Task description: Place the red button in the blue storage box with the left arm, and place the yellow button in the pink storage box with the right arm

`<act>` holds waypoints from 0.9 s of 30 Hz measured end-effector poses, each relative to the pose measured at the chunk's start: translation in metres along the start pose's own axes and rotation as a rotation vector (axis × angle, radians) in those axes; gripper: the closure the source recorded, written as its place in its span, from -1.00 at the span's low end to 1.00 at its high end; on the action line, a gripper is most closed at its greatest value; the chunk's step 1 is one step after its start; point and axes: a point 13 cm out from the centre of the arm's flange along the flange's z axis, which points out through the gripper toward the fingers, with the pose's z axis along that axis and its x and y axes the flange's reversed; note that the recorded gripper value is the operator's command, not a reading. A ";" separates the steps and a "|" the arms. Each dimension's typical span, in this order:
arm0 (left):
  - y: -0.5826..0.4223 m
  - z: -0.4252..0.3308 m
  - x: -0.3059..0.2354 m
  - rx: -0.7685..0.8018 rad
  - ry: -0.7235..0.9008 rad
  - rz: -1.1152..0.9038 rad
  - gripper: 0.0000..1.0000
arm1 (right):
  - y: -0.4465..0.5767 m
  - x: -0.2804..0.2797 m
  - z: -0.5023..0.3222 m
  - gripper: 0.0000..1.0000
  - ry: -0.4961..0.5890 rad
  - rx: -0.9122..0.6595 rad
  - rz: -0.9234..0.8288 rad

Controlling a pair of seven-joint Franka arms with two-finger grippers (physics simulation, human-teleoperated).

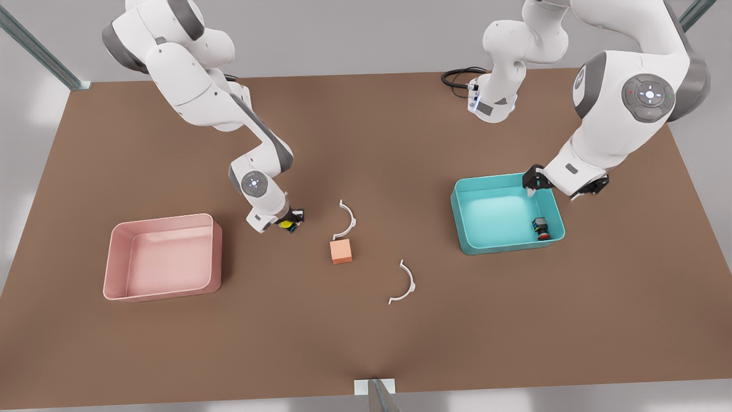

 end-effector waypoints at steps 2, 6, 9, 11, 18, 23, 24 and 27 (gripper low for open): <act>0.000 0.001 0.003 0.000 0.011 -0.001 -1.00 | -0.001 -0.001 0.001 -0.34 -0.004 -0.002 0.001; -0.001 0.003 0.006 0.002 0.027 -0.003 -1.00 | 0.000 -0.003 0.001 -0.14 -0.009 -0.005 -0.001; -0.001 0.003 0.008 0.002 0.033 -0.003 -1.00 | 0.001 -0.004 -0.002 -0.14 -0.017 -0.008 -0.003; -0.001 0.003 0.009 0.002 0.037 -0.003 -1.00 | 0.006 -0.022 -0.028 -0.14 -0.062 -0.013 -0.005; -0.001 0.003 0.011 0.002 0.043 -0.005 -1.00 | -0.053 -0.081 -0.116 -0.14 -0.184 0.024 0.079; -0.001 0.003 0.011 0.003 0.045 -0.007 -1.00 | -0.144 -0.097 -0.167 -0.15 -0.231 0.065 0.176; -0.001 0.003 0.012 0.005 0.046 -0.008 -1.00 | -0.164 -0.097 -0.173 -0.15 -0.229 0.073 0.197; -0.002 0.003 0.012 0.013 0.046 -0.009 -1.00 | -0.234 -0.096 -0.177 -0.15 -0.207 0.080 0.272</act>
